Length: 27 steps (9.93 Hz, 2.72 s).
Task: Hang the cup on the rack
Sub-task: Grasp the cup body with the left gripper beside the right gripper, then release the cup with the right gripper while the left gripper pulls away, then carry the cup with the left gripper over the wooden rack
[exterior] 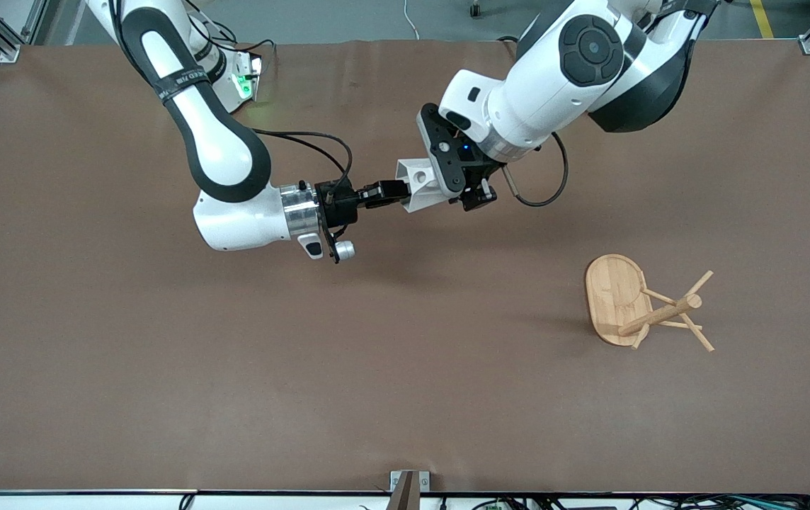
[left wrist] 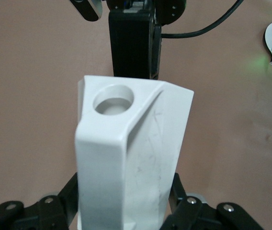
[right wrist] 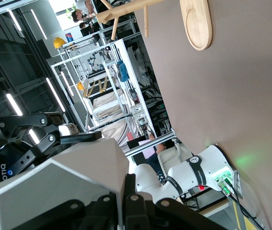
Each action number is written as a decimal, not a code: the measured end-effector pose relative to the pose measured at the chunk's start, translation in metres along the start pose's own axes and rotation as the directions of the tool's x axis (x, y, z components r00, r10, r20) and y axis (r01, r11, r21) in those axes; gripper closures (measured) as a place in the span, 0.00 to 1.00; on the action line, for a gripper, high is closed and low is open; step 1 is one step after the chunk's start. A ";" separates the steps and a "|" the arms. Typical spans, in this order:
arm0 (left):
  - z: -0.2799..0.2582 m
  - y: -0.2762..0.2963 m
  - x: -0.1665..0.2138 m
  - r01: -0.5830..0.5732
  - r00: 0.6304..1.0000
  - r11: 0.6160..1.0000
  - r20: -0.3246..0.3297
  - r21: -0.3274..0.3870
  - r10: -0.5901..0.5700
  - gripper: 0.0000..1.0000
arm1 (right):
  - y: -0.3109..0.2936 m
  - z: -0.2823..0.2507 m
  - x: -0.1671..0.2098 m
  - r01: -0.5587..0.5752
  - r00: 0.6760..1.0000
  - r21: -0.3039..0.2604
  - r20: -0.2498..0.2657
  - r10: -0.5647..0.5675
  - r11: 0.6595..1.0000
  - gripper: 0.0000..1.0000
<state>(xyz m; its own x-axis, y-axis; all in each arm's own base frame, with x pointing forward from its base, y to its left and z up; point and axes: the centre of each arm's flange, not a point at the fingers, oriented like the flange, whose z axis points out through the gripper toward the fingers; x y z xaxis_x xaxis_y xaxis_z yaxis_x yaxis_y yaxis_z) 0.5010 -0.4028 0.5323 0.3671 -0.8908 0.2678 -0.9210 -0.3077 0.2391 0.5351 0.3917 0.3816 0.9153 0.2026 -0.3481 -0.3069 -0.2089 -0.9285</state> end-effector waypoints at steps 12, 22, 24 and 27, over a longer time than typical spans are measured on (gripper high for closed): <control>0.015 -0.016 -0.008 0.215 0.976 0.977 0.023 -0.009 -0.215 0.25 | -0.004 -0.232 0.000 -0.151 0.964 -0.719 -0.258 -0.059 0.678 0.00; -0.054 -0.152 -0.123 0.837 0.545 0.532 -0.097 0.130 -0.833 0.25 | -0.157 -0.465 -0.169 -0.375 0.881 -0.891 -0.428 -0.201 0.255 0.00; -0.049 -0.167 -0.146 0.860 0.507 0.494 -0.093 0.133 -0.857 0.26 | -0.149 -0.474 -0.189 -0.391 0.855 -0.879 -0.457 -0.246 0.273 0.00; -0.021 -0.184 -0.196 0.863 0.502 0.483 -0.134 0.151 -0.855 0.26 | -0.154 -0.480 -0.200 -0.390 0.836 -0.877 -0.464 -0.291 0.280 0.00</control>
<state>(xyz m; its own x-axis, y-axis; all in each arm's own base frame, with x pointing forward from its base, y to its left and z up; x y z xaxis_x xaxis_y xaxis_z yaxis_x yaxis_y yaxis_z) 0.6013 -0.1650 0.4552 0.9888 -0.1390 0.0552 -0.1475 -0.9674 0.2059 0.5246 -0.0754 0.6561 0.9761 -0.2139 0.0393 -0.2137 -0.9768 -0.0109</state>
